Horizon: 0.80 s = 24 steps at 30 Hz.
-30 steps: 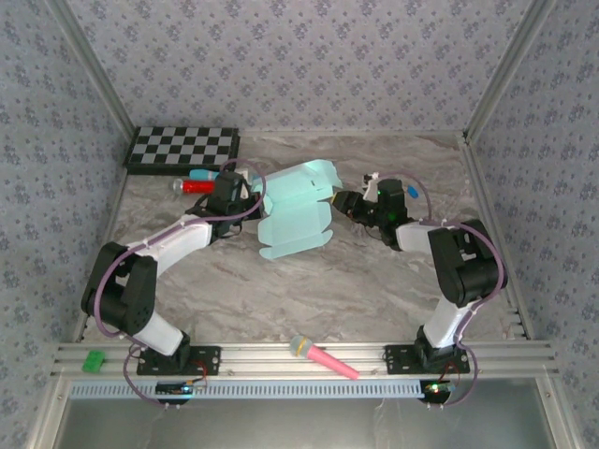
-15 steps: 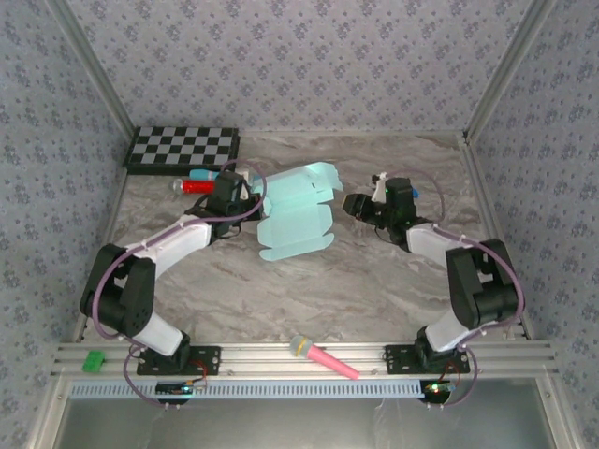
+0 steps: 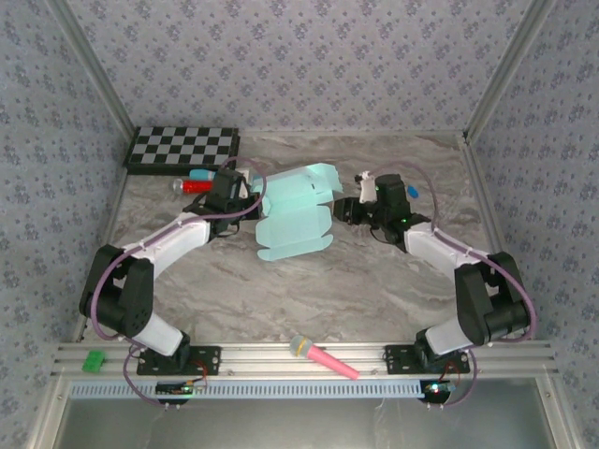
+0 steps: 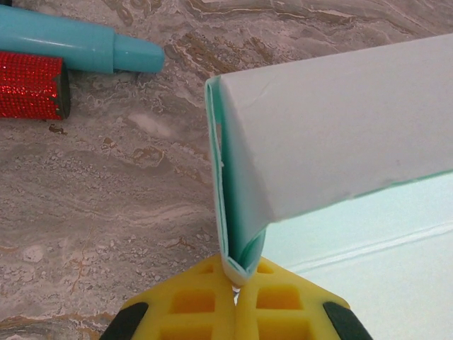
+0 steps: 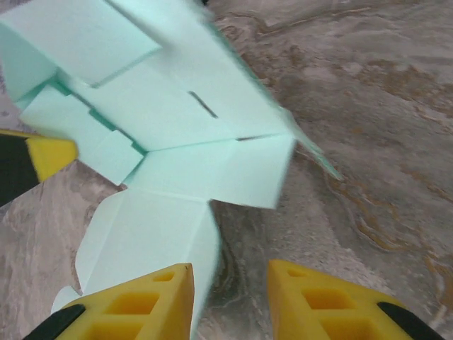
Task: Fold the paper box
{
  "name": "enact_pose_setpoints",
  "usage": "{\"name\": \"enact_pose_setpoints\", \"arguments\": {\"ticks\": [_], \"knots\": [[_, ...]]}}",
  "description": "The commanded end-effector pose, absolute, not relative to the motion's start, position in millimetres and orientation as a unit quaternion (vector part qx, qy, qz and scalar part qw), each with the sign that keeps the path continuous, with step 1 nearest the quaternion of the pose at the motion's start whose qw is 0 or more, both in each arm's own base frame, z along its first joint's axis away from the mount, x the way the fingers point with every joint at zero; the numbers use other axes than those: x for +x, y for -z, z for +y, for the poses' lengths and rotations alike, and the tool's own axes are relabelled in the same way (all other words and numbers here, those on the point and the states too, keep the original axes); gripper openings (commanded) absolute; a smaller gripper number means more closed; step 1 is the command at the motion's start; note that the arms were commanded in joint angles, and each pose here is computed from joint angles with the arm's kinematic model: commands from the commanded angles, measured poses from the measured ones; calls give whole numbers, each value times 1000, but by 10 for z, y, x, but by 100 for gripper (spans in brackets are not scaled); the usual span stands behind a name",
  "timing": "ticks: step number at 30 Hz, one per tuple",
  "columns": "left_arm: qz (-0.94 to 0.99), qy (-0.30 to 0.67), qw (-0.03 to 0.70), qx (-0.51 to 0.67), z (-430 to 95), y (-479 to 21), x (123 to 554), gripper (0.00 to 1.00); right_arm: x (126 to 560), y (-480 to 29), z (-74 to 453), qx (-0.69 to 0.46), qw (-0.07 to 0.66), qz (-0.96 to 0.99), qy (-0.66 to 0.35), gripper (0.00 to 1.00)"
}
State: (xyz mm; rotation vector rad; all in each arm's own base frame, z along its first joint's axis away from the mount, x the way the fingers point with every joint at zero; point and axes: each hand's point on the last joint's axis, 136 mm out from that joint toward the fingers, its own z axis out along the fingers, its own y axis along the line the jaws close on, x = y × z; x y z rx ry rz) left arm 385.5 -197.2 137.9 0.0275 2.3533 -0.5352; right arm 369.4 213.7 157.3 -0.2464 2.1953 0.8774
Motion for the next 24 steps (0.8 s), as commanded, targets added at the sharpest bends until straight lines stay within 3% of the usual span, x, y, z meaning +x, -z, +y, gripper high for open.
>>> {"name": "enact_pose_setpoints", "arguments": {"ticks": [1, 24], "knots": [[903, 223, 366, 25, -2042, -1573, 3900, 0, 3734, -1651, 2247, -129, 376, 853, -338, 34], [891, 252, 369, 82, -2180, -1667, 3805, 0, 4103, -1489, 2074, -98, 366, 884, -274, 43]]}}
